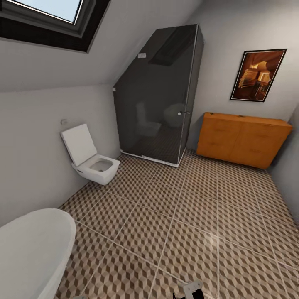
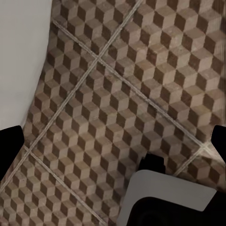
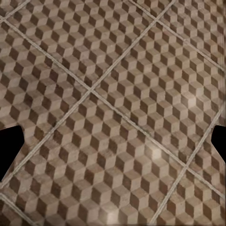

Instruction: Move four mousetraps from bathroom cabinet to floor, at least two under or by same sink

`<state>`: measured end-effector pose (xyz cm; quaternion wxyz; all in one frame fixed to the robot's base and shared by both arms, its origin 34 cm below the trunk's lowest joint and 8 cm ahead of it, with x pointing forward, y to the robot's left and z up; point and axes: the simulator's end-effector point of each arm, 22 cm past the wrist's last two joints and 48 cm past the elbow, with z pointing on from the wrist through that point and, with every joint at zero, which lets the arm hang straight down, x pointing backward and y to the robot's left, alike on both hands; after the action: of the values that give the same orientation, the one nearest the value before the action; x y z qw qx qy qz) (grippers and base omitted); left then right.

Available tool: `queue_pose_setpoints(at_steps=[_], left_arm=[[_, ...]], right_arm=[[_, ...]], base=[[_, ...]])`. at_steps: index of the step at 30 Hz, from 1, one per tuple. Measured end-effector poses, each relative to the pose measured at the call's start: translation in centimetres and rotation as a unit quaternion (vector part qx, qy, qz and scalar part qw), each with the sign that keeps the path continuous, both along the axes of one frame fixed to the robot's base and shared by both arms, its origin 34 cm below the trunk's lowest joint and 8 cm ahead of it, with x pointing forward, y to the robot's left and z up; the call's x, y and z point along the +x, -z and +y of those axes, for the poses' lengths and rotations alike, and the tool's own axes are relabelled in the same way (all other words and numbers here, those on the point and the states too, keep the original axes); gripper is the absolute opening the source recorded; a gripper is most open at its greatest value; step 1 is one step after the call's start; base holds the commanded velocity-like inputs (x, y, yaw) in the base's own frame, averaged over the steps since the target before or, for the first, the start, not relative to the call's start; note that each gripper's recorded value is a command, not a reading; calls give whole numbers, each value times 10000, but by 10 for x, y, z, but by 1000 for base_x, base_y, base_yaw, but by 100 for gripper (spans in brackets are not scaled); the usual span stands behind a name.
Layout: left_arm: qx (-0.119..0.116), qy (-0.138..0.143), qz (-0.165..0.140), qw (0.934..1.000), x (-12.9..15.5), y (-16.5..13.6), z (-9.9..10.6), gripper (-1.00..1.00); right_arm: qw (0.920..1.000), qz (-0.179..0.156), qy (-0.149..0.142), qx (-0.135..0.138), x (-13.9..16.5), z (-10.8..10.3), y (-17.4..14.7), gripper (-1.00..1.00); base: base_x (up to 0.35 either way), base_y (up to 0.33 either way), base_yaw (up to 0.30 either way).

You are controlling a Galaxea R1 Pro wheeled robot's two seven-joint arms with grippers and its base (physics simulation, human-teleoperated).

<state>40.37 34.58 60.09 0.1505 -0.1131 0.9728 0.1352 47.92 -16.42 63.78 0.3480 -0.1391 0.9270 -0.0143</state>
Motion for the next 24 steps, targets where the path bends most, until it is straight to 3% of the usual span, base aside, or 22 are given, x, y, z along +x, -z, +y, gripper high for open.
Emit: queue_pose_setpoints(at_steps=[24], left_arm=[[0,1,-120,9999,8,-7,0,100]], right_arm=[[9999,-120,0,0,8,0,-8,100]], base=[[0,0,-257]])
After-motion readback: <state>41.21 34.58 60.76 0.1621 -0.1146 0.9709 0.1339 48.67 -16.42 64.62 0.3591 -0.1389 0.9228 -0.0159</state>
